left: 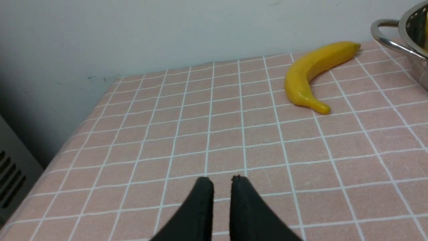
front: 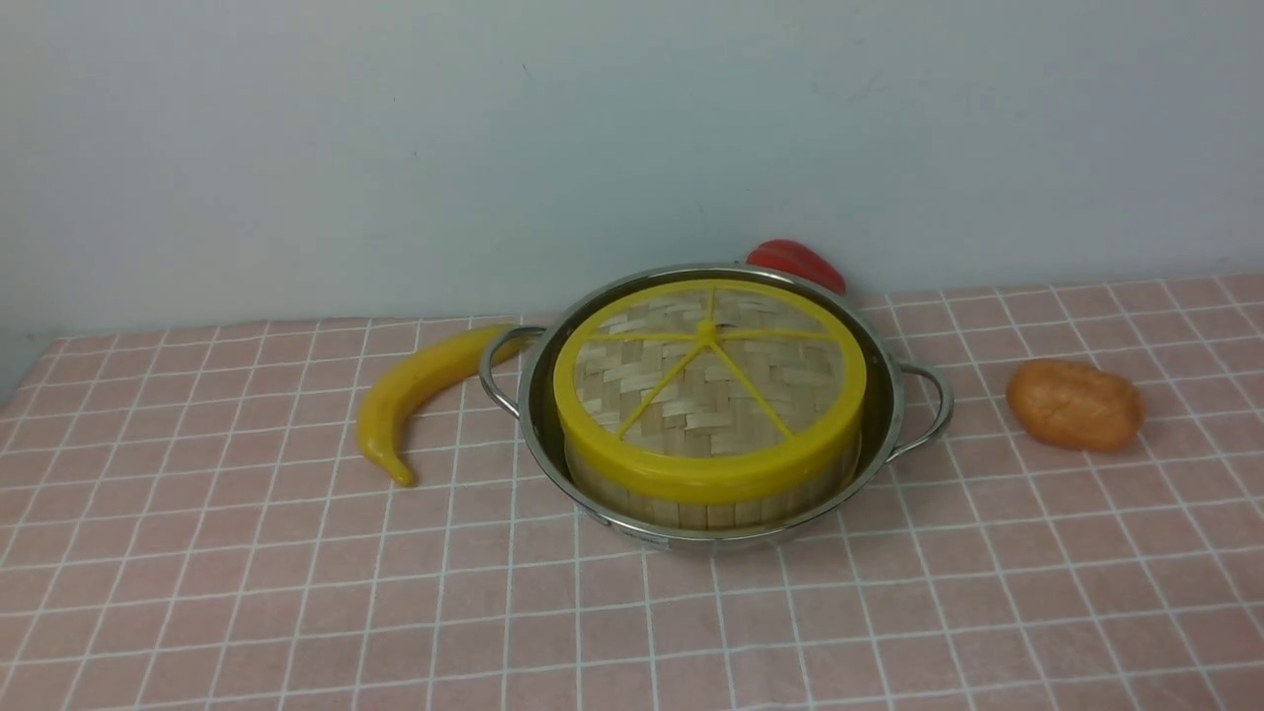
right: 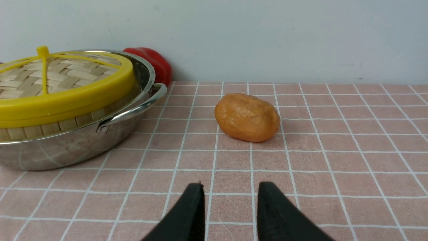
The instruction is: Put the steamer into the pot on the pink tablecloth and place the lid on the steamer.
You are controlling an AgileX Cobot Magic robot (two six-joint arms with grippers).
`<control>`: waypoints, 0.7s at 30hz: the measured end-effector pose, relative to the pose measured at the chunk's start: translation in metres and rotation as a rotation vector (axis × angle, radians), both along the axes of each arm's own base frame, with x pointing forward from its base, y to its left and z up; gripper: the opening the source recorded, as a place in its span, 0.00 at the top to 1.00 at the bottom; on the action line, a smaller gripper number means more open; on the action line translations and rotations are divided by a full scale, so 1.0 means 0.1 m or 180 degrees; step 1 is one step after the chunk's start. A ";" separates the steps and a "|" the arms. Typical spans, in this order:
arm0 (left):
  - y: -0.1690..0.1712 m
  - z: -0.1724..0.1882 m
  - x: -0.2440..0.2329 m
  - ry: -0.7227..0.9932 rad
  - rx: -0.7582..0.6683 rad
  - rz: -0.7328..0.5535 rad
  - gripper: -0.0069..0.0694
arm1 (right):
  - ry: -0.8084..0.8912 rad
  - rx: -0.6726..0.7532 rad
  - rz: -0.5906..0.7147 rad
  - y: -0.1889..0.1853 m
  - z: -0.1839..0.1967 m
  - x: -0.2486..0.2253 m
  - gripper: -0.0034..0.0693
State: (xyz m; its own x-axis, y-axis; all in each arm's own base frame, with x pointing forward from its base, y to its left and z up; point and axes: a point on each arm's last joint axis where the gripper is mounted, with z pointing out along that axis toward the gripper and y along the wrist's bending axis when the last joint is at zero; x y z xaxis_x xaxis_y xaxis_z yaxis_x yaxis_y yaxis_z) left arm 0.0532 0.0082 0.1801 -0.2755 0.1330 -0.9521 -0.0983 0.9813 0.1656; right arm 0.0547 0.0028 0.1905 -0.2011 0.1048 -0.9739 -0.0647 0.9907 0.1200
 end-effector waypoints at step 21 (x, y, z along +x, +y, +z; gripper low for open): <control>0.00 0.00 0.00 0.0001 0.0000 0.0000 0.80 | 0.0001 0.0006 -0.0001 0.00 0.00 0.00 0.62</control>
State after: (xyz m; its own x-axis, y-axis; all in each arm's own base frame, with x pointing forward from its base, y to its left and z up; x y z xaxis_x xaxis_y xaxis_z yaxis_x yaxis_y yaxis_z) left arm 0.0532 0.0082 0.1801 -0.2757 0.1330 -0.9520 -0.0983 0.9813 0.1655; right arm 0.0547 0.0028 0.1905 -0.2012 0.1066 -0.9737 -0.0644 0.9905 0.1218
